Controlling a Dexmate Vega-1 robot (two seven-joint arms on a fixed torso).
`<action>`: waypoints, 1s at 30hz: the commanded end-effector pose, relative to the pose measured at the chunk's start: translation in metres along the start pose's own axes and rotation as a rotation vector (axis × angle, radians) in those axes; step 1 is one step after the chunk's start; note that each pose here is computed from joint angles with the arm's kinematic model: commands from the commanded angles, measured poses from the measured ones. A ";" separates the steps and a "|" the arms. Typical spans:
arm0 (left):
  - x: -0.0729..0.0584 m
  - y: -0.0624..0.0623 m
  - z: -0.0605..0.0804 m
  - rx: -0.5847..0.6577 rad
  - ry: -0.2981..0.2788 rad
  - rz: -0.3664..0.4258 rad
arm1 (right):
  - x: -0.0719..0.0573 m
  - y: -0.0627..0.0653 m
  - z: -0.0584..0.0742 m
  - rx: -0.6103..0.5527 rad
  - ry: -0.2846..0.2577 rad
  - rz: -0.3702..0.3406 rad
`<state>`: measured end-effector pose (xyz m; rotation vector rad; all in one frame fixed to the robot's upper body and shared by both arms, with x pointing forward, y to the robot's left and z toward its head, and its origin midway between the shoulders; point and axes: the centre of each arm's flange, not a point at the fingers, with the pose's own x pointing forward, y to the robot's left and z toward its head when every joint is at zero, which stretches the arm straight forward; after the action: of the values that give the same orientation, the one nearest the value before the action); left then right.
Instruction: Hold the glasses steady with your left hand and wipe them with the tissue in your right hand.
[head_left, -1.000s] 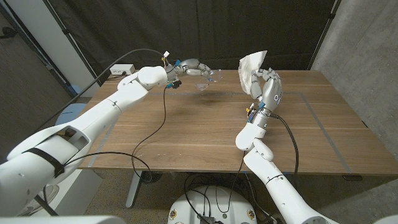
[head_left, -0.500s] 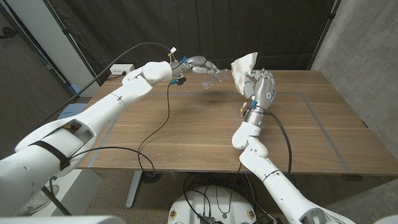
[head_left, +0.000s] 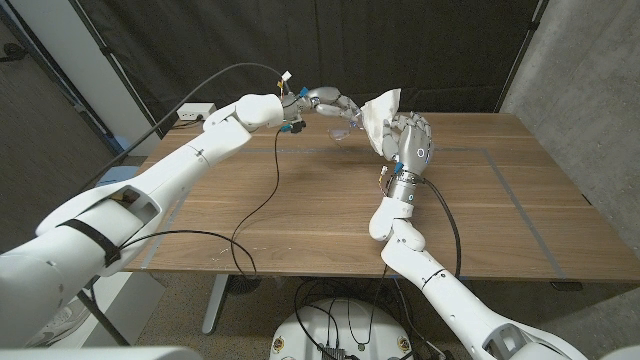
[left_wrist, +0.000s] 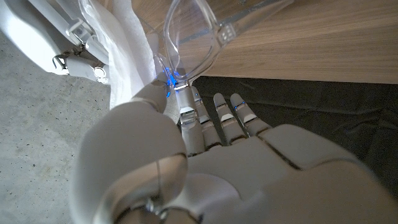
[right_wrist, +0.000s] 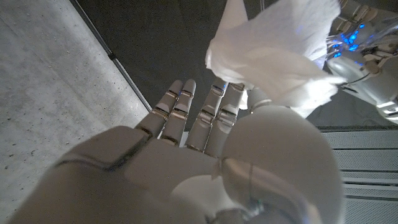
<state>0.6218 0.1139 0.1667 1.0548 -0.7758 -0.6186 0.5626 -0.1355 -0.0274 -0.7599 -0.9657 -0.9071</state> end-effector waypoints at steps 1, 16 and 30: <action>0.010 -0.004 0.005 -0.001 -0.012 -0.046 | 0.000 0.007 0.008 -0.010 -0.046 0.020; 0.014 -0.007 0.001 0.013 0.005 -0.101 | 0.000 0.020 0.017 -0.033 -0.099 0.050; 0.026 -0.010 -0.004 -0.011 0.005 -0.076 | -0.013 0.018 0.046 0.103 -0.199 0.087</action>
<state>0.6319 0.0983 0.1640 1.0933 -0.7330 -0.6869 0.5712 -0.1042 -0.0251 -0.8487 -1.0519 -0.8073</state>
